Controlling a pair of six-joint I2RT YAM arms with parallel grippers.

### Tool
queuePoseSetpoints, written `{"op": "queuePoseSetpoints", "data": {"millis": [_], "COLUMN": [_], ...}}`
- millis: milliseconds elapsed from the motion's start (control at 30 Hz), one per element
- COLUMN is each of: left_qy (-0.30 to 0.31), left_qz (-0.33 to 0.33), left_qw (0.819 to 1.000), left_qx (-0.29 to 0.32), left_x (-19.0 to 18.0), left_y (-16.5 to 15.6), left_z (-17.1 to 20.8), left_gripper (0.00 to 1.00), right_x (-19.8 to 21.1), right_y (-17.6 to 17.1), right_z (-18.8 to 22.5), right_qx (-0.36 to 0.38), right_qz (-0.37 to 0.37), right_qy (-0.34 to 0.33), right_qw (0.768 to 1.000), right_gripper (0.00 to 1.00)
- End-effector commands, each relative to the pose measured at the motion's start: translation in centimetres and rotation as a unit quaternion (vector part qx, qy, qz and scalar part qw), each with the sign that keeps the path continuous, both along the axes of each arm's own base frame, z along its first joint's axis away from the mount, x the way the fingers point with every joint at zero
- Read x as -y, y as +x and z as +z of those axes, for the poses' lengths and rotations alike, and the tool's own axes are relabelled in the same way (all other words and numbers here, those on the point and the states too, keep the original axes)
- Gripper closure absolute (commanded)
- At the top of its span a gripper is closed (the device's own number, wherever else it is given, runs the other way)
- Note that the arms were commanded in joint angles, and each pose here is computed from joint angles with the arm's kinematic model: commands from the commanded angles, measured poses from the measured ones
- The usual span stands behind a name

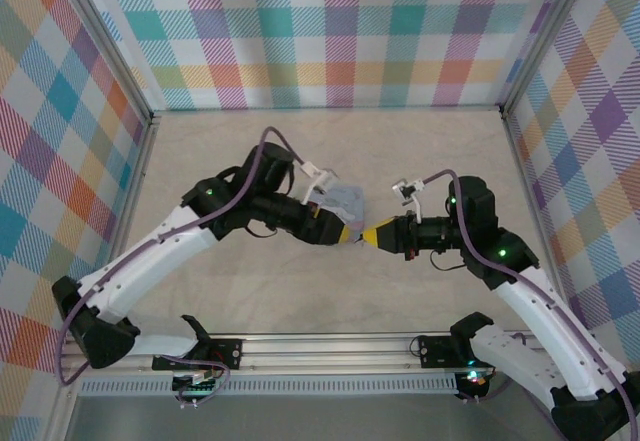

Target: Unlock the padlock with the key

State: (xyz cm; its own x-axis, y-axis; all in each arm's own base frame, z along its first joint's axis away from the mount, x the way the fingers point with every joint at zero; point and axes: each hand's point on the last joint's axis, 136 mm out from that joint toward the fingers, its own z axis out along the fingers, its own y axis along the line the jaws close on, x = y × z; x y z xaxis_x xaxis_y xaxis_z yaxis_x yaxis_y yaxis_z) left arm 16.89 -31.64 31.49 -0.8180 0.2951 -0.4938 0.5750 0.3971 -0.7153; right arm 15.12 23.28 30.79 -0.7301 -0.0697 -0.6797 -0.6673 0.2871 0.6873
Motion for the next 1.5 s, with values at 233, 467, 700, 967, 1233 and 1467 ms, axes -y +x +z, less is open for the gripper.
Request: {"op": "queuePoseSetpoints", "data": {"millis": [233, 467, 700, 967, 1233, 1467], "left_qy": [-0.036, -0.039, -0.087, -0.188, -0.231, -0.219], "left_qz": [0.222, 0.287, 0.334, 0.316, 0.281, 0.255], "left_qw": [0.974, 0.955, 0.932, 0.914, 0.907, 0.911], "left_qx": [-0.026, -0.06, -0.111, -0.173, -0.21, -0.238], "left_x": [-4.2, -5.1, -5.9, -4.0, -2.1, -0.2], "left_y": [5.8, 8.1, 10.1, 10.9, 10.1, 9.1], "left_z": [0.0, -0.3, 0.8, 5.3, 7.4, 7.1], "left_gripper": [0.28, 0.24, 0.2, 0.21, 0.28, 0.43], "right_x": [4.3, 5.6, 3.0, -1.0, -3.8, -5.2], "right_y": [7.2, 12.3, 11.9, 9.3, 7.2, 7.0], "right_z": [1.4, 5.4, 10.0, 10.6, 9.4, 8.8], "right_qx": [0.161, 0.315, 0.494, 0.602, 0.638, 0.653], "right_qz": [-0.206, -0.286, -0.25, -0.193, -0.172, -0.164], "right_qy": [-0.125, -0.198, -0.183, -0.188, -0.188, -0.196], "right_qw": [0.957, 0.883, 0.813, 0.752, 0.727, 0.713], "right_gripper": [1.0, 1.0, 1.0, 1.0, 1.0, 1.0]}}
